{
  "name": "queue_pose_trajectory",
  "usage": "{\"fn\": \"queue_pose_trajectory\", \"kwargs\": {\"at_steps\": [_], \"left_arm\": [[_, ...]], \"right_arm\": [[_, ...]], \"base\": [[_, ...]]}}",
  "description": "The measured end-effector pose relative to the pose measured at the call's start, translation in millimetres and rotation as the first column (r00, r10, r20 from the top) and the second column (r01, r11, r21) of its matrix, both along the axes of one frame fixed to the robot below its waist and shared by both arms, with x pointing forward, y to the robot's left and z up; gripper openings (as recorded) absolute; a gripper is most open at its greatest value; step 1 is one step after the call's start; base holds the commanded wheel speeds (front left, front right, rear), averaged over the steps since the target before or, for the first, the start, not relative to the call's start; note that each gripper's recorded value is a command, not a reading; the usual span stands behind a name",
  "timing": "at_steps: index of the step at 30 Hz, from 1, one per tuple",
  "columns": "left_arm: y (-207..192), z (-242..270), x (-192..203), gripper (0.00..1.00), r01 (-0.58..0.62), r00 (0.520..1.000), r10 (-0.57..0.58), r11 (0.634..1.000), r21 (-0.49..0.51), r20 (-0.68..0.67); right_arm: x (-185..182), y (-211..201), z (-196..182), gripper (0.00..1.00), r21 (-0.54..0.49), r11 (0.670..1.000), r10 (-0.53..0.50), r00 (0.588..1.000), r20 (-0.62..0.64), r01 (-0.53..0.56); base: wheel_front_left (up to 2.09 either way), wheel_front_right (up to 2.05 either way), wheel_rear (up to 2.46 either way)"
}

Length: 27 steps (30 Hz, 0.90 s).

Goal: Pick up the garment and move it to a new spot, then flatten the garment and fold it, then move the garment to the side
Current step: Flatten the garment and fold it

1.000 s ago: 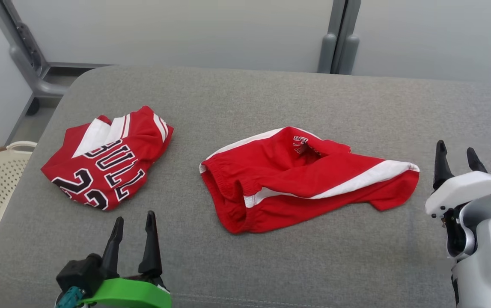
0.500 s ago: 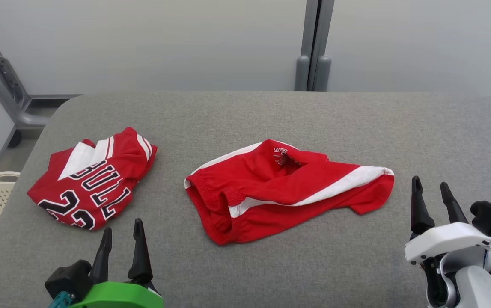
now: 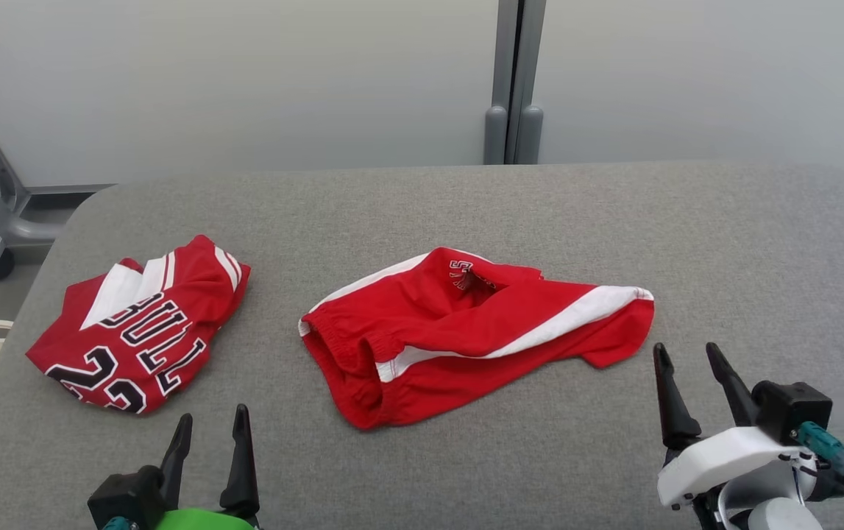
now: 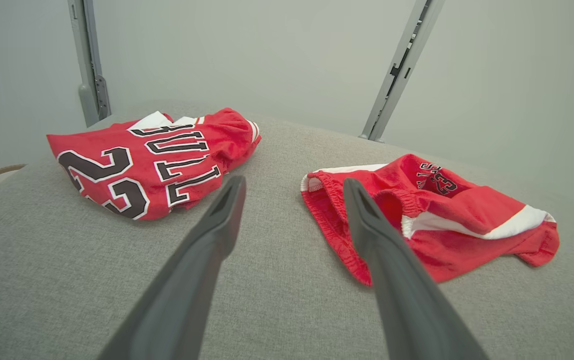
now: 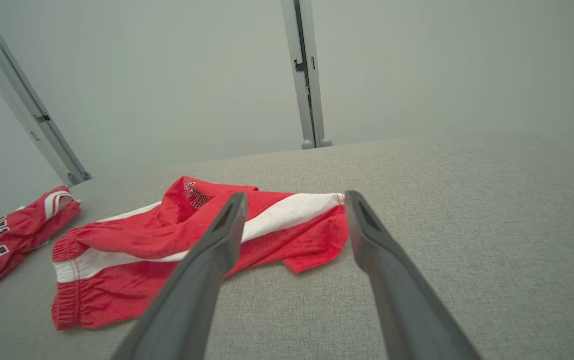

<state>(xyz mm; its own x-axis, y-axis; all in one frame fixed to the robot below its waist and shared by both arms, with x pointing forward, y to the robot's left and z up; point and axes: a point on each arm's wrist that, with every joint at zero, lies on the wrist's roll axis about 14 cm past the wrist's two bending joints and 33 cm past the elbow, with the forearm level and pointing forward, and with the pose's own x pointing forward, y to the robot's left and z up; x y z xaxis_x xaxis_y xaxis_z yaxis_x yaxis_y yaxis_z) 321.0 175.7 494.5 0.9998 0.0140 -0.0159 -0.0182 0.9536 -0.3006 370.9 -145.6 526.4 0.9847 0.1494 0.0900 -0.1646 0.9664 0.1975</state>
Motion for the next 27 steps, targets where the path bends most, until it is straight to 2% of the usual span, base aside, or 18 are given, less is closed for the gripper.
{"fn": "queue_pose_trajectory", "kwargs": {"at_steps": [9,27], "left_arm": [[-2,-9,0,1.0,0.018,0.999,-0.016,0.998,0.067,-0.035],[-4,-15,-1,1.0,0.031,0.997,-0.026,0.997,0.069,-0.07]], "right_arm": [[-23,20,-4,1.0,-0.113,0.991,0.066,0.998,-0.017,-0.067],[-28,16,-7,1.0,-0.067,0.996,0.058,0.997,-0.046,-0.061]], "base": [[0.0,0.0,0.0],[0.0,0.0,0.0]]}}
